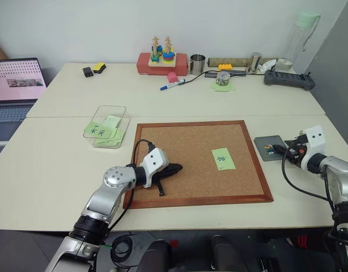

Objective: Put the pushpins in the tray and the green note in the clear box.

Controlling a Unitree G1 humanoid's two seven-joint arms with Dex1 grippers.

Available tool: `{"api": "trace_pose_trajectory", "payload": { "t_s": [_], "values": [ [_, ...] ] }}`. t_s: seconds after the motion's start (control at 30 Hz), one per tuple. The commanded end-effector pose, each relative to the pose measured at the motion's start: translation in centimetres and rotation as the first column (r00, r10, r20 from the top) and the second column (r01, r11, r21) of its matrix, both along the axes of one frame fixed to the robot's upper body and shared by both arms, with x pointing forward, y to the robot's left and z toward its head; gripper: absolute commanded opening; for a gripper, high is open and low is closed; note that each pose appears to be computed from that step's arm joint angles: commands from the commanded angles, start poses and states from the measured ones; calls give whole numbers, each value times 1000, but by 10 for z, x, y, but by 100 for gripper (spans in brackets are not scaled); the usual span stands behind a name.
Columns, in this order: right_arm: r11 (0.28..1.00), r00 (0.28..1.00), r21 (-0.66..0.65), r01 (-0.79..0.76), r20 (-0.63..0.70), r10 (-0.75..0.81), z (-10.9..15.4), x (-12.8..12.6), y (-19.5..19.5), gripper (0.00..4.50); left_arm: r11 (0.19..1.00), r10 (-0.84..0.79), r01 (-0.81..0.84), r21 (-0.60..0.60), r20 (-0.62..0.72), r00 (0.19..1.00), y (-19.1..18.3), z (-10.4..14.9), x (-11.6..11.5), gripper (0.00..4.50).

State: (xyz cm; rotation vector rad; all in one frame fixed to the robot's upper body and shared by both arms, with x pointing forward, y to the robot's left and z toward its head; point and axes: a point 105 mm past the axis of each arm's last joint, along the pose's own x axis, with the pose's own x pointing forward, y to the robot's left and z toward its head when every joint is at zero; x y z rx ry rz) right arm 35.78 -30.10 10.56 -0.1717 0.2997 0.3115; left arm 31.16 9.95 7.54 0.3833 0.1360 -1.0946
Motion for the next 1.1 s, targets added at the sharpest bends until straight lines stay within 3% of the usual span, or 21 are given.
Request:
{"api": "trace_pose_trajectory", "payload": {
  "t_s": [0.03,0.2,0.33,0.47,0.7,1.1],
  "values": [
    [999,997,-18,-30,74,31,28,-1,-2,254,999,-1,2,34,-25,1000,2,-9,-4,0],
    [980,974,-14,-198,111,198,57,-13,18,254,999,2,-1,35,-24,1000,3,-10,-4,0],
    [873,874,-87,-481,37,485,61,-42,66,254,999,3,-2,34,-25,1000,4,-10,-4,0],
    [762,770,-132,-634,-14,638,55,-59,106,254,999,4,-3,32,-24,1000,5,-8,-3,0],
    [706,722,-175,-686,-38,691,25,-52,144,254,1000,5,-5,30,-20,1000,5,-7,-2,0],
    [685,699,-169,-709,-38,714,1,-37,161,254,1000,6,-6,26,-18,1000,4,-6,-3,0]
  ]
}}
